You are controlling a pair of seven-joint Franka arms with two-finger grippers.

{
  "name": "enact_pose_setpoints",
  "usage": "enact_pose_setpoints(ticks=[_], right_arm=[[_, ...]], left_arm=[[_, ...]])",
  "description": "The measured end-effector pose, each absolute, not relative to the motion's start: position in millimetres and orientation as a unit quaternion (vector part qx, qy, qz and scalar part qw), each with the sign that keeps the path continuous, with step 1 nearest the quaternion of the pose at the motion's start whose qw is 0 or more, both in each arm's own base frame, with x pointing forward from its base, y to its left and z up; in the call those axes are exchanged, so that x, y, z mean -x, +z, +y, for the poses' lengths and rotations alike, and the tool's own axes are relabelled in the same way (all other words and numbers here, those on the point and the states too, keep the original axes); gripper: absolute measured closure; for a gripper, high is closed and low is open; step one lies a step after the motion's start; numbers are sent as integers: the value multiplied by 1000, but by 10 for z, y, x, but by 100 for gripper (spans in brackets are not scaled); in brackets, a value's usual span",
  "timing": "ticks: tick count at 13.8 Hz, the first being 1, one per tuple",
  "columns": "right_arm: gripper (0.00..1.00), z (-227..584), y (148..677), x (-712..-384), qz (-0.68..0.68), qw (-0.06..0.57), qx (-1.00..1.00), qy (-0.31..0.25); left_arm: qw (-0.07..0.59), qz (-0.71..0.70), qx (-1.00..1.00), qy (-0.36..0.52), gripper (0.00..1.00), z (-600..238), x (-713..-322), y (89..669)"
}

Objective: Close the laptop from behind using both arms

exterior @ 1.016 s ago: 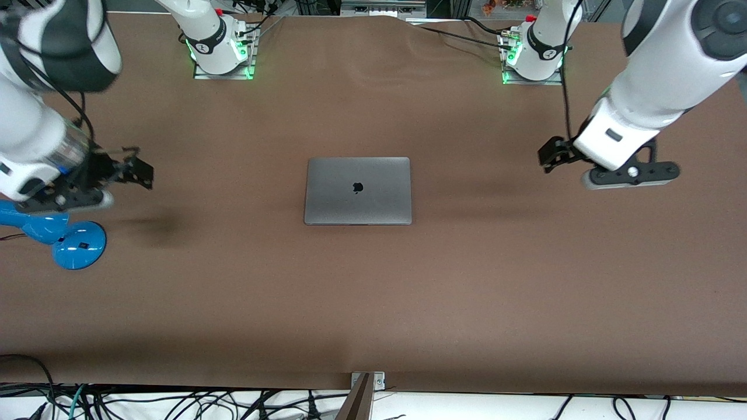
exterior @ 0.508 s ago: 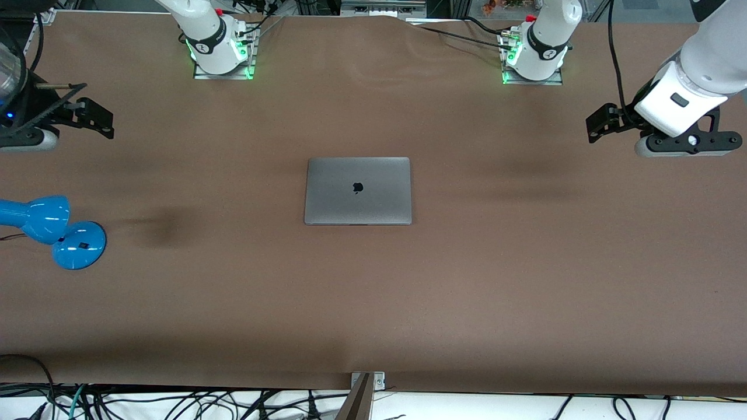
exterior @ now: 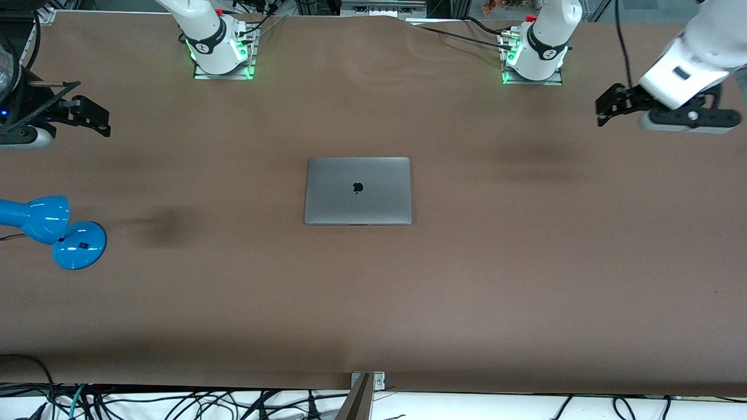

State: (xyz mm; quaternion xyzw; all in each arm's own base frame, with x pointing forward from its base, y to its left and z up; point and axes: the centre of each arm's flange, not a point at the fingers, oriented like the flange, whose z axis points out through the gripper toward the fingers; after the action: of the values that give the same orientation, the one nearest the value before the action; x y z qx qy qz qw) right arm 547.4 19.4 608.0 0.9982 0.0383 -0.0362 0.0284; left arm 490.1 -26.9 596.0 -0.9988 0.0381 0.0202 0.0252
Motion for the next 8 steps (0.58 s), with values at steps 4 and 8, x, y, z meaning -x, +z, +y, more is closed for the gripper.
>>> enact_pose_setpoints(ticks=[4, 8], right_arm=[[0, 241, 6127, -5519, 34, 21, -999, -30], [0, 247, 6103, -5540, 1, 16, -999, -31]], left_arm=[[20, 38, 999, 28, 0, -2, -4915, 5947], [19, 33, 998, 43, 0, 58, -5232, 5751]])
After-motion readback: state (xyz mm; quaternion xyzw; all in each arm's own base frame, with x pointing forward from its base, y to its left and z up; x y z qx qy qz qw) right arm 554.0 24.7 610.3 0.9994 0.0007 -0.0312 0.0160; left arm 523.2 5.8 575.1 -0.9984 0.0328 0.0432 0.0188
